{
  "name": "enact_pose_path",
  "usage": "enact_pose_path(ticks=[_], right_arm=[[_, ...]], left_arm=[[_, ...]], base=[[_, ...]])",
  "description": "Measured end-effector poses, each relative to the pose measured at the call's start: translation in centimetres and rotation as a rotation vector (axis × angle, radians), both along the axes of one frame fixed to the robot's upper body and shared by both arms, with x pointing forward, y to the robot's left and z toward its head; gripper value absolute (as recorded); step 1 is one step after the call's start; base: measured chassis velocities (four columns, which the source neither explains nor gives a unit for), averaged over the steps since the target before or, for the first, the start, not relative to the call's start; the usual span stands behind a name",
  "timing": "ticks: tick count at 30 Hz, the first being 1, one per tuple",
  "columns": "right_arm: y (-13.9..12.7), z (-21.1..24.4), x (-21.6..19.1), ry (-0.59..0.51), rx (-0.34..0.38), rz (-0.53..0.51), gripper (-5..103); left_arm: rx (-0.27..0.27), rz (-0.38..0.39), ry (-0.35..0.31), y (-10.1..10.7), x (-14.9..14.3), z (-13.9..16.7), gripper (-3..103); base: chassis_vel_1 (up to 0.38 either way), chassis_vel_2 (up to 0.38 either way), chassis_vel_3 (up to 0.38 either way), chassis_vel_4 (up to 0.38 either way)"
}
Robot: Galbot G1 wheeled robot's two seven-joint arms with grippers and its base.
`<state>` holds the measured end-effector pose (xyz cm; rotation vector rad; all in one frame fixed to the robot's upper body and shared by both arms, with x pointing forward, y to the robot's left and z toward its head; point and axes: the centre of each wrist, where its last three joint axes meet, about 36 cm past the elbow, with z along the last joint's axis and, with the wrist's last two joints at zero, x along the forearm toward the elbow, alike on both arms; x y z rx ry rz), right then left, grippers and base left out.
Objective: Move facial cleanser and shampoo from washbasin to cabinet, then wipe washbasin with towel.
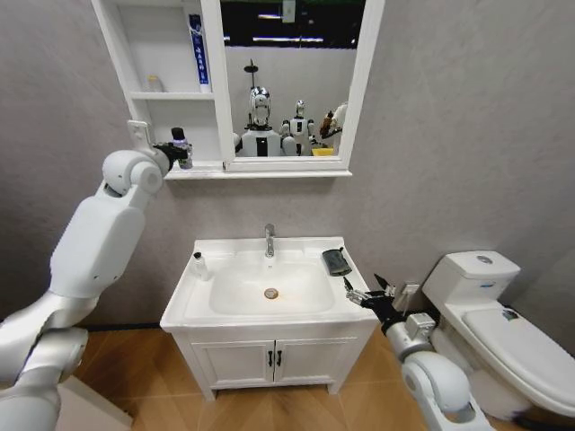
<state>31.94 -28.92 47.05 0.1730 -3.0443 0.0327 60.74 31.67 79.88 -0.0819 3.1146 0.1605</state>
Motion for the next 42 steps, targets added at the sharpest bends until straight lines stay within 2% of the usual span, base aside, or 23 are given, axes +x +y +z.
enact_pose_path(ticks=[9,19,25,28,42], right_arm=[[0.0,0.3,0.3,-0.005,-0.007,0.021,100],[-0.4,0.6,0.5,-0.004,-0.023,0.038,100],[-0.7,0.5,0.7,-0.004,-0.024,0.040,100],[-0.7,0.3,0.6,-0.003,-0.021,0.040,100],[-0.9,0.3,0.7,-0.003,-0.027,0.036,100]], left_arm=[[-0.009,0.038,0.005,0.9,2.9,1.1,43],[-0.019,0.061,0.055,1.2,5.3,-0.1,43],[-0.024,0.084,0.067,1.7,6.2,-0.1,43],[-0.009,0.092,0.060,2.1,7.1,-0.2,43],[-0.003,0.094,0.072,2.2,7.6,-0.9,43]], base=[[0.000,0.000,0.000,0.000],[0.000,0.000,0.000,0.000],[0.000,0.000,0.000,0.000],[0.000,0.000,0.000,0.000],[0.000,0.000,0.000,0.000]])
